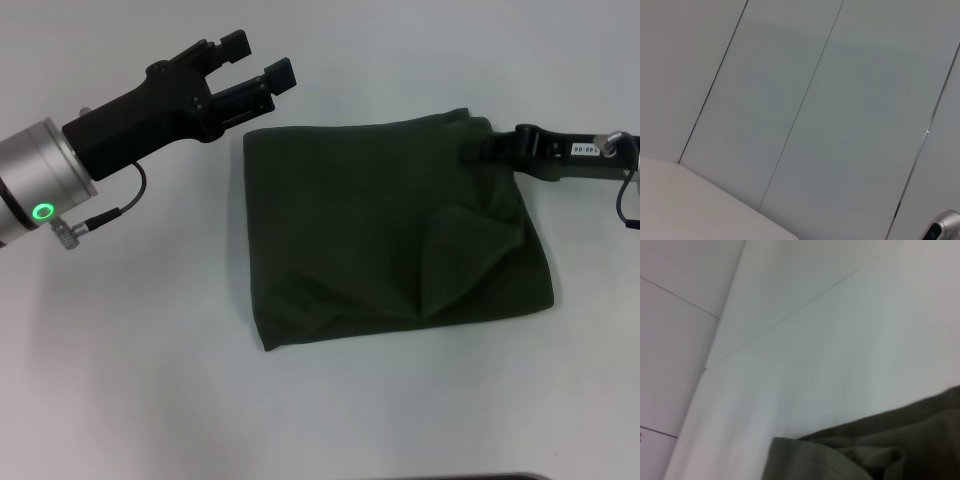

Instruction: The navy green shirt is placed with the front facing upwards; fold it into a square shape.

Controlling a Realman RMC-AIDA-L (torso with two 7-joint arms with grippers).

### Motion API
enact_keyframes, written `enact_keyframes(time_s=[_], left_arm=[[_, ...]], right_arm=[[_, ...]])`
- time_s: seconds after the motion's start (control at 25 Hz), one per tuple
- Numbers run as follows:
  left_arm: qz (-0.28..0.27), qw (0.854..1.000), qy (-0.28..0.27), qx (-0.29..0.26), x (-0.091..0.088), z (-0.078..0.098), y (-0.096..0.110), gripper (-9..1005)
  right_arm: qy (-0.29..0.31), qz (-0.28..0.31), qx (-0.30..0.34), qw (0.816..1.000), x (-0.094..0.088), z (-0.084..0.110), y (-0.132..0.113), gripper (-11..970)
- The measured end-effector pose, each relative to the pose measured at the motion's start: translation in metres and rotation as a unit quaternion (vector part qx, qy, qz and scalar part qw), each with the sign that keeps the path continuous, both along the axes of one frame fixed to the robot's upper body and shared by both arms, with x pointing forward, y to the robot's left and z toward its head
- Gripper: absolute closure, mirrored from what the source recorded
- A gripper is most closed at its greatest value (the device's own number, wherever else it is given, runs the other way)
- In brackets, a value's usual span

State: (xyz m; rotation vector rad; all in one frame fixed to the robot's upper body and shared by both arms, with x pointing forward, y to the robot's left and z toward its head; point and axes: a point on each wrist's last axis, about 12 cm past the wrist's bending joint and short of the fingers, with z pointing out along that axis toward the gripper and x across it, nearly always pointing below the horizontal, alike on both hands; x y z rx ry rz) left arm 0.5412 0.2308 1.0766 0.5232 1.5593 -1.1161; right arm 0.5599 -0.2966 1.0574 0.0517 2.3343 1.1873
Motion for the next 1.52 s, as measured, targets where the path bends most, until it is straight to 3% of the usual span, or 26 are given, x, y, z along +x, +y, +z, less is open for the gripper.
enact_keyframes(time_s=[0.96, 1.2, 1.52], left_arm=[[0.008, 1.0, -0.002, -0.004, -0.001, 0.0, 0.003, 108], [0.018, 1.0, -0.006, -0.015, -0.001, 0.002, 0.006, 108], [0.024, 1.0, -0.008, -0.017, 0.0, 0.003, 0.008, 109]], right_arm=[[-0.084, 0.099, 0.048, 0.99, 0.024, 0.052, 0.035, 884], [-0.101, 0.098, 0.062, 0.988, 0.023, 0.06, 0.03, 884], [-0.096, 0.074, 0.054, 0.991, 0.019, 0.056, 0.013, 884]])
